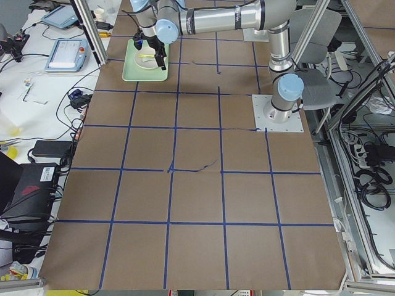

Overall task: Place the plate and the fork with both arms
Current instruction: 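Release the plate and raise the left gripper while the right gripper reaches over the plate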

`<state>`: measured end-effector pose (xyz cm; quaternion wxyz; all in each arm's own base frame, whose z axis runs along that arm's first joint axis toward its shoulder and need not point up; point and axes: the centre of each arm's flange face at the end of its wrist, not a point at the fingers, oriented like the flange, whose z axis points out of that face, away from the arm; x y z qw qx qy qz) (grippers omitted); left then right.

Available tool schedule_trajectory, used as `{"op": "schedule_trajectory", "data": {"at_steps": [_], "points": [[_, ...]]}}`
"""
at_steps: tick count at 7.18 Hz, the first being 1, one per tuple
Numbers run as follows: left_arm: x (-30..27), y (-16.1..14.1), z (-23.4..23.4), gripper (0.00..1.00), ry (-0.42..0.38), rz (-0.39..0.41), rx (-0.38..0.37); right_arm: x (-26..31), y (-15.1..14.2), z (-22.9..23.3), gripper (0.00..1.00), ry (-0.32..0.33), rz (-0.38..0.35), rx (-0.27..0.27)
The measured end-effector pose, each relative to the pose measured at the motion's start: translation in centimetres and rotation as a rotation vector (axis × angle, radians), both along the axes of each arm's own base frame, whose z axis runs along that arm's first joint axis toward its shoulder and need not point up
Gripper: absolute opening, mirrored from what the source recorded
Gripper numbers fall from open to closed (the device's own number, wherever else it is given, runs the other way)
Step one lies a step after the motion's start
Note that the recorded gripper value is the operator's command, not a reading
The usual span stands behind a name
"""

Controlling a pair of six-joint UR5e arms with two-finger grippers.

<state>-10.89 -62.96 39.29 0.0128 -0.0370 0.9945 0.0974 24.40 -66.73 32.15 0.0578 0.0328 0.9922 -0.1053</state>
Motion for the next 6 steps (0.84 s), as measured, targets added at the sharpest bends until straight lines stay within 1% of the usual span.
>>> {"op": "schedule_trajectory", "data": {"at_steps": [1,2,4,6], "points": [[0.3,0.6,0.0,1.00,-0.008,0.002,0.006,1.1,-1.2,-1.6,0.70,-0.008,0.012,0.003],[0.4,1.1,-0.1,1.00,-0.009,0.004,0.012,2.0,-2.2,-3.5,0.60,-0.012,0.020,0.010],[0.3,1.7,-0.6,1.00,-0.007,0.008,0.023,4.1,-4.2,-6.9,0.60,-0.018,0.019,0.012],[0.3,2.1,-1.0,1.00,-0.010,0.006,0.034,5.4,-4.9,-8.9,0.57,-0.017,0.021,0.022]]}}
